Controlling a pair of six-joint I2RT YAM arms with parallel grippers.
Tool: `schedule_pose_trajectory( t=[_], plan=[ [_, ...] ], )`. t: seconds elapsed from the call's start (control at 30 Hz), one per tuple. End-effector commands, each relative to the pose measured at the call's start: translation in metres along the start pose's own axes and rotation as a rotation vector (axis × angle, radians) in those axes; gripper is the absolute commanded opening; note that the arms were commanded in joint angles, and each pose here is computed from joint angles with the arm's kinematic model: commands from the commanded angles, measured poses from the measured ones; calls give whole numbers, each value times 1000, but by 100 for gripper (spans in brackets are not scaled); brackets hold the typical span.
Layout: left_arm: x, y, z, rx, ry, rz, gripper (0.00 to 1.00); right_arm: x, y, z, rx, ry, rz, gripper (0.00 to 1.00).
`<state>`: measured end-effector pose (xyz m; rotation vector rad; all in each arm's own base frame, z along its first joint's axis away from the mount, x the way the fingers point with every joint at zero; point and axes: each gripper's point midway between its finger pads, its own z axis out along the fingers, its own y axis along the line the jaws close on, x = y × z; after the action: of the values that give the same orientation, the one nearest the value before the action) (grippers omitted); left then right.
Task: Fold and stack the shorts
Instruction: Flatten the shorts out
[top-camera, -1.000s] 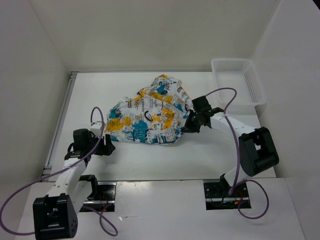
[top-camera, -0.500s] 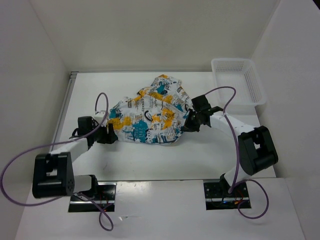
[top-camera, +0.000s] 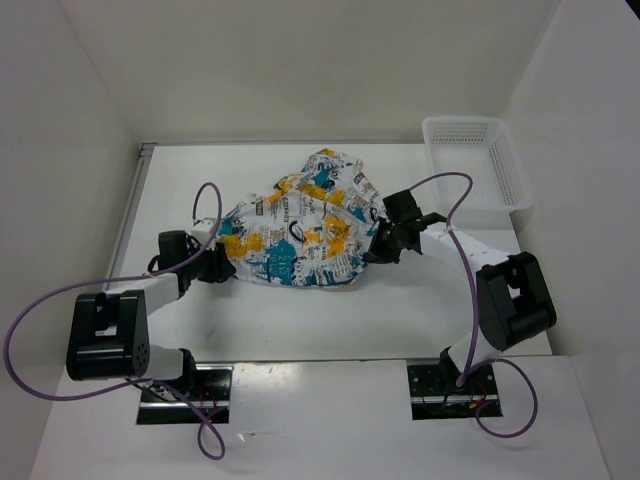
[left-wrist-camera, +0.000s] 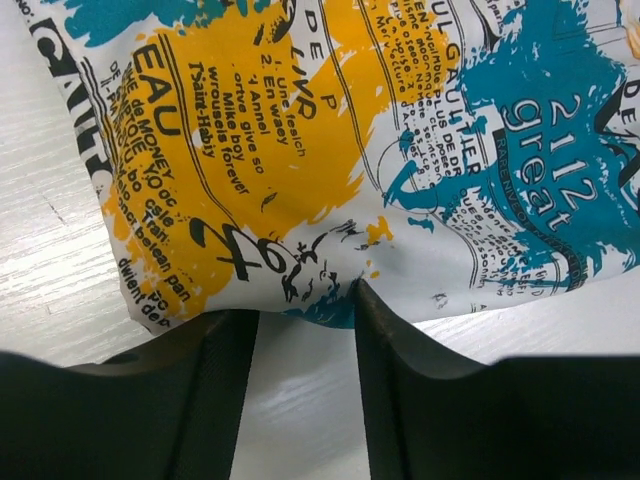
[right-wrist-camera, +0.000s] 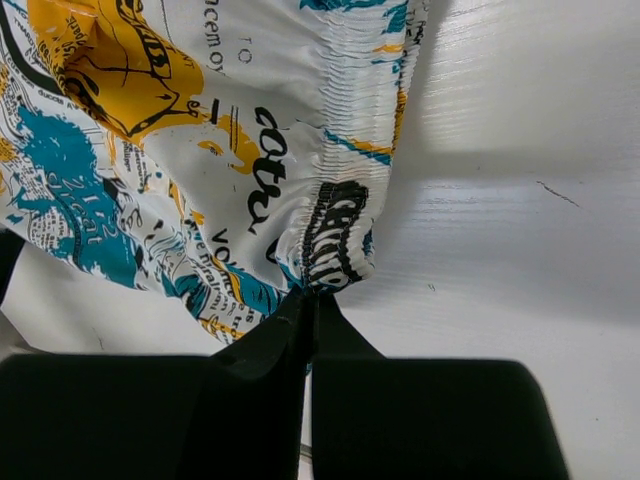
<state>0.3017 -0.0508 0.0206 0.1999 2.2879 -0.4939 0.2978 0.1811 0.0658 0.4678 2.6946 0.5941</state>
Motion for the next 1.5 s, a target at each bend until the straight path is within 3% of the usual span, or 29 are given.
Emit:
schedule_pose_trajectory(
  t=[0.0, 0.1, 0.3, 0.4, 0.7, 0.9, 1.0, 1.03, 1.27, 1.3, 1.47],
  plan=[
    [32, -4, 4, 22, 75, -30, 50, -15, 16, -10, -32, -54, -27, 0],
    [20, -1, 5, 12, 53, -17, 37, -15, 16, -10, -32, -54, -27, 0],
    [-6, 0, 0, 0, 61, -20, 0, -14, 16, -13, -38, -61, -28, 0],
    [-32, 4, -15, -56, 59, -15, 0, -21, 20, -22, -35, -89, -41, 0],
    [-189, -3, -81, -81, -244, 98, 0, -83, 68, -89, -69, -285, -165, 0],
    [-295, -41, -151, -19, -496, 256, 0, -129, 122, -185, -187, -506, -206, 0],
    [-326, -56, -189, -4, -582, 314, 0, -145, 144, -245, -264, -628, -213, 0],
    [-351, -67, -212, -13, -646, 360, 0, -143, 149, -265, -295, -651, -219, 0],
    [-417, -129, -311, 2, -900, 573, 0, -121, 172, -412, -508, -860, -261, 0],
    [-427, -146, -340, -7, -958, 617, 0, -116, 172, -423, -527, -865, -269, 0],
    [-440, -181, -406, -55, -1069, 675, 0, -83, 171, -479, -641, -881, -280, 0]
  ],
)
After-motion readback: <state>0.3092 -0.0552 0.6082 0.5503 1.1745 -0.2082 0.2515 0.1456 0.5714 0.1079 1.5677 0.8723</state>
